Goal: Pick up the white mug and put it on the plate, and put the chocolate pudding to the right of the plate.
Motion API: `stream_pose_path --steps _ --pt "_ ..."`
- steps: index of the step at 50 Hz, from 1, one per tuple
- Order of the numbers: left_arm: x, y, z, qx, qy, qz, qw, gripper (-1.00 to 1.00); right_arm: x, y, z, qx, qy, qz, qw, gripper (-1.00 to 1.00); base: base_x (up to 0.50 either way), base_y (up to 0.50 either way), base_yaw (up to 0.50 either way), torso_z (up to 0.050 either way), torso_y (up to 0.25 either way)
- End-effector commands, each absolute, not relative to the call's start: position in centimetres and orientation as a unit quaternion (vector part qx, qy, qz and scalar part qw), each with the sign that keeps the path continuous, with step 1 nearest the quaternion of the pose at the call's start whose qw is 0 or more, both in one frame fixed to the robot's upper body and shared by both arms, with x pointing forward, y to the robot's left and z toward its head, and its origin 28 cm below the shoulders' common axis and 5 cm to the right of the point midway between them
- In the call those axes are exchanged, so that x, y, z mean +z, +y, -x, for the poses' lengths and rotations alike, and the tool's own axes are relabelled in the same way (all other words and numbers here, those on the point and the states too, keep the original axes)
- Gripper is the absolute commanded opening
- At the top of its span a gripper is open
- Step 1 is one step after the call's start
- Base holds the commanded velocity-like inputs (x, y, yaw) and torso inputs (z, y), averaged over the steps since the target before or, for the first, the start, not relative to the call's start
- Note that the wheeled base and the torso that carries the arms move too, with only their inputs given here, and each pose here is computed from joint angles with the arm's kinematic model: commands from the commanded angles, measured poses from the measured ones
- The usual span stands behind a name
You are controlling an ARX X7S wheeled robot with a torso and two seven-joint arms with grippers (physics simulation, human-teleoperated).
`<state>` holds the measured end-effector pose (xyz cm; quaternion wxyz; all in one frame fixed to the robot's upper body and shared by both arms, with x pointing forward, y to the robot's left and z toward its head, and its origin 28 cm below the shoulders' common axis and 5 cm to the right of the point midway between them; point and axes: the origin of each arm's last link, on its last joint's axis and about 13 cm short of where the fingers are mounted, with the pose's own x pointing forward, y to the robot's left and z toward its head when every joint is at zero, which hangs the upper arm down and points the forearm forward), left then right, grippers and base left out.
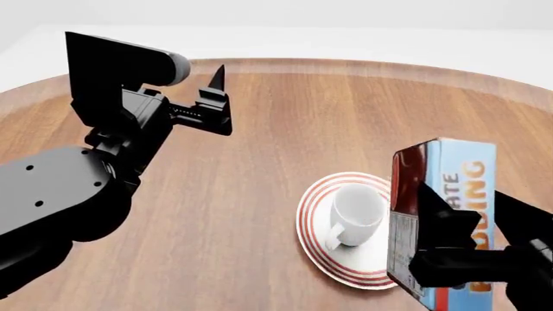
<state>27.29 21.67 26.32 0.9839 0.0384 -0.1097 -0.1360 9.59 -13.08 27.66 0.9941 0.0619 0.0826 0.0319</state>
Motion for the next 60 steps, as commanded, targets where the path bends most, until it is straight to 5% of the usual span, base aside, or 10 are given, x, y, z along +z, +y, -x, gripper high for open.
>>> stream_pose_path --steps 1,13,26,60 --pt "26.5 21.2 -27.2 -0.153 -0.12 -0.036 0.98 1.0 31.1 -15.6 -9.4 -0.03 -0.035 -0.014 0.999 -1.0 0.0 0.0 0.0 0.0 0.0" --pt "26.5 21.3 -27.2 -0.154 -0.12 -0.039 0.98 1.0 33.0 -20.2 -14.1 -0.171 -0.124 0.057 0.976 -1.0 0.0 0.0 0.0 0.0 0.0" --pt "26.3 21.1 -27.3 -0.155 -0.117 -0.041 0.98 1.0 36.2 -23.5 -19.2 -0.149 -0.139 0.118 0.972 -1.0 0.0 0.0 0.0 0.0 0.0" --pt "26.0 20.5 -27.5 -0.166 -0.112 -0.048 0.979 1.0 39.1 -29.0 -28.6 -0.045 0.057 0.11 0.991 -1.0 0.0 0.0 0.0 0.0 0.0"
